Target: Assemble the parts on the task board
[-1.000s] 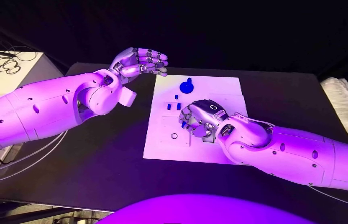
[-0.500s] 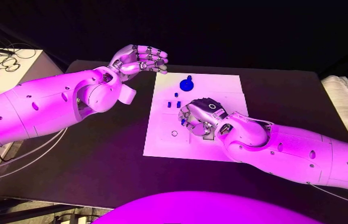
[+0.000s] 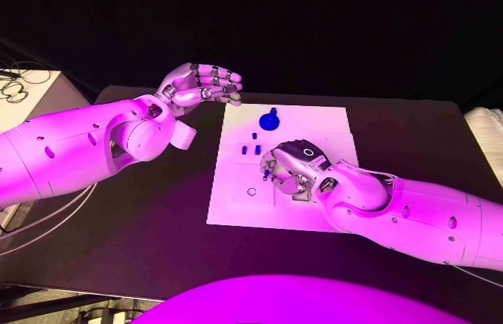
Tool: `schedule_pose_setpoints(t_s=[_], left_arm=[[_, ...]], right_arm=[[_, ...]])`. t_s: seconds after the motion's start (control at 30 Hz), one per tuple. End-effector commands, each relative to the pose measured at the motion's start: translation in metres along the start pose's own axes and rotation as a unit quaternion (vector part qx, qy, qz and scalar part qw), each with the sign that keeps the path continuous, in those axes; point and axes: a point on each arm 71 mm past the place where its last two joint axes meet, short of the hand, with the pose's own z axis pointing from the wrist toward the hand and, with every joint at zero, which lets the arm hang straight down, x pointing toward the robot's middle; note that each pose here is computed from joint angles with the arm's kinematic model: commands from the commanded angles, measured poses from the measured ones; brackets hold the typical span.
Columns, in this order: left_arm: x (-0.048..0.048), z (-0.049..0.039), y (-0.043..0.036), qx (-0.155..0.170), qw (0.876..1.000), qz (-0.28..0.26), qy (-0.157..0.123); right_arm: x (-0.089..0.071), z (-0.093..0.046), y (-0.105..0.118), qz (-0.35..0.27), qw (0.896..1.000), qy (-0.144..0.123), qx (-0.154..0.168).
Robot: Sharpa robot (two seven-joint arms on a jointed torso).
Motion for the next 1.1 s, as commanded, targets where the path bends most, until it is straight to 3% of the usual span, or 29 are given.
schedule_pose_setpoints(t_s=[0.03, 1.1], left_arm=[[0.0010, 0.0000, -0.0006, 0.002, 1.000, -0.004, 0.007], [-0.0011, -0.0009, -0.0001, 0.000, 1.000, -0.003, 0.005]], right_arm=[[0.0005, -0.0003, -0.0007, -0.009, 1.000, 0.001, -0.001], [0.0038, 0.0016, 0.0001, -0.015, 1.000, 0.011, -0.003]])
